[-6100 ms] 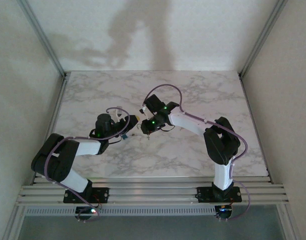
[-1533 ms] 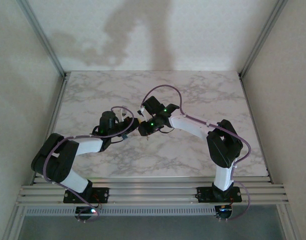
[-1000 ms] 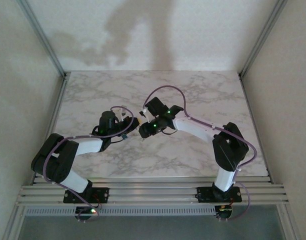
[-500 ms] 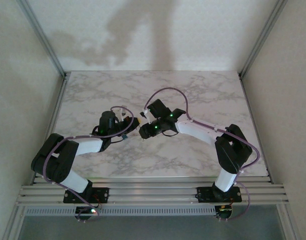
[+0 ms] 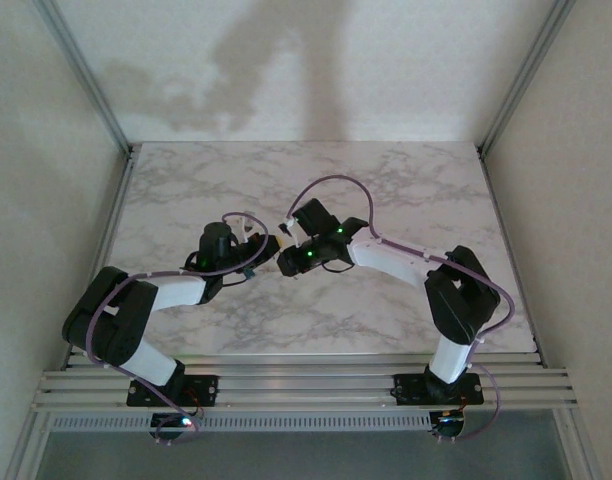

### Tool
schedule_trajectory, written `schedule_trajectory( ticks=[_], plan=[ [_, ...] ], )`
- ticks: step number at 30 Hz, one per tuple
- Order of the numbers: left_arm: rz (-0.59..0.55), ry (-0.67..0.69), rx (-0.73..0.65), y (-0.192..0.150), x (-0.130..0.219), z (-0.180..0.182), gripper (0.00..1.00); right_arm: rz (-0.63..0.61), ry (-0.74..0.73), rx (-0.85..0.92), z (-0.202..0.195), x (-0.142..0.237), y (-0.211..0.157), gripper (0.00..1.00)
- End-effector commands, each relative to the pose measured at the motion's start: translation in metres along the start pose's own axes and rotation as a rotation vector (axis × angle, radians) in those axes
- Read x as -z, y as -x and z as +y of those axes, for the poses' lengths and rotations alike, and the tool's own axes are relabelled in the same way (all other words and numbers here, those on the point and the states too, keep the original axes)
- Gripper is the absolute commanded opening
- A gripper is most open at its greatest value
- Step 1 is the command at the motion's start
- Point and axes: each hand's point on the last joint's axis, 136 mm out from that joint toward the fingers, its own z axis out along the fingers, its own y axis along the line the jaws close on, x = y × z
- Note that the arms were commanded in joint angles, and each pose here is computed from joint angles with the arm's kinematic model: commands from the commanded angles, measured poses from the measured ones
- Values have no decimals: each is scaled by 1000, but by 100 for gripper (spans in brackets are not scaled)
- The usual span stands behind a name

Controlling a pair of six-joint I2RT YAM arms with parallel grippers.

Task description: Lock with the key

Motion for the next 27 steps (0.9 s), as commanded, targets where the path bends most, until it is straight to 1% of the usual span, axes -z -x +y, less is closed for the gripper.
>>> schedule_trajectory(
  ticks=[1,6,14,21,27],
  plan=[
    [-15,-75,-63,3,3,-24,0,-7,8,3,7,-3,7,43],
    [-14,-92,-74,2,4,-29,0,-2,13,-2,7,-5,7,40],
    [-17,-115,-89,1,8,-37,0,6,6,-1,5,-6,3,32],
    [-12,-125,-100,-1,8,-40,0,-7,-2,6,5,2,5,27],
    [-2,-150,-107,-3,8,-45,0,-18,8,20,9,11,2,19]
  ],
)
